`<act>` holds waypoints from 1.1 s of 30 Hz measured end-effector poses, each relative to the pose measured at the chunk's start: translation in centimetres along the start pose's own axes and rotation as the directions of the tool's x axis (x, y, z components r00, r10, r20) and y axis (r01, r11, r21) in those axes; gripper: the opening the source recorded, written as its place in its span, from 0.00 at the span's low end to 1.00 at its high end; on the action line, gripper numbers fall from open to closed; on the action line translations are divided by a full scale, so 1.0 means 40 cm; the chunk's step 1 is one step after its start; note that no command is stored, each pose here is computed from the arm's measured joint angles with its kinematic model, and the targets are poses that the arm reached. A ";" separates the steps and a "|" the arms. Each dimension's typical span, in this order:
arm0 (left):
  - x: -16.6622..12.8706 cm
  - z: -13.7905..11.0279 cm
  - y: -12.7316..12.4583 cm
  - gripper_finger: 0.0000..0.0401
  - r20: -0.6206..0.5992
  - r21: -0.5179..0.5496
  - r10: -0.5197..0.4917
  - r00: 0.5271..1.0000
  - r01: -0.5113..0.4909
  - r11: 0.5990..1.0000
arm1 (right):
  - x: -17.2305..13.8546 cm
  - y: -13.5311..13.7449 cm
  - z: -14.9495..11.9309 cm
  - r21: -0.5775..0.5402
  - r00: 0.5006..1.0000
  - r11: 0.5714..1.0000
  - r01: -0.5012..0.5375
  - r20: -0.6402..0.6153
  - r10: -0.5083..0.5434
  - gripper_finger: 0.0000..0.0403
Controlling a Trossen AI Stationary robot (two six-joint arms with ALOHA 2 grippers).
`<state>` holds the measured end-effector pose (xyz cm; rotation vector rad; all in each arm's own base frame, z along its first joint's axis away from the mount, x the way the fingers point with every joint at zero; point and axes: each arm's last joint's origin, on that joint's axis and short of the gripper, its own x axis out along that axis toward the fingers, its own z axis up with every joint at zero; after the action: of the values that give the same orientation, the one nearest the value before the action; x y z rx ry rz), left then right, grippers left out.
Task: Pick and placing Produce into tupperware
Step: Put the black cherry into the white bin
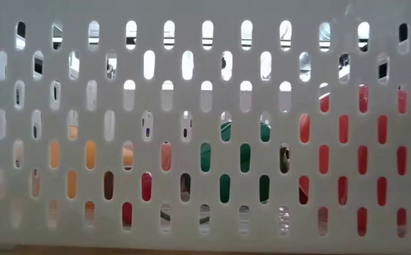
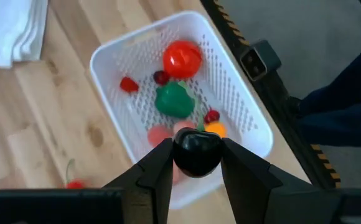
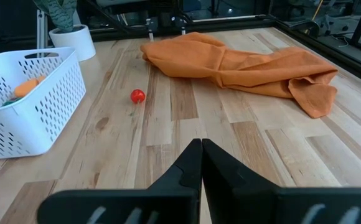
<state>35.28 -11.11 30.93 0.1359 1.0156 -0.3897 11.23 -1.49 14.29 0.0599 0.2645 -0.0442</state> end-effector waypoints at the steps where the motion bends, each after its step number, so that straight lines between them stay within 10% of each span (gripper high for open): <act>1: 0.008 0.004 0.001 0.29 0.007 0.003 0.000 1.000 0.000 1.000 | 0.000 0.000 0.000 0.000 1.000 1.000 0.000 0.000 0.000 0.00; 33: 0.213 -0.005 -0.004 0.29 -0.118 -0.008 -0.029 0.993 0.029 1.000 | 0.002 -0.001 -0.002 0.002 1.000 1.000 0.005 -0.013 -0.005 0.00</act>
<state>39.04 -13.35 23.60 0.1401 1.1361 -0.4089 11.28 -1.52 14.17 0.0610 0.2773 -0.0491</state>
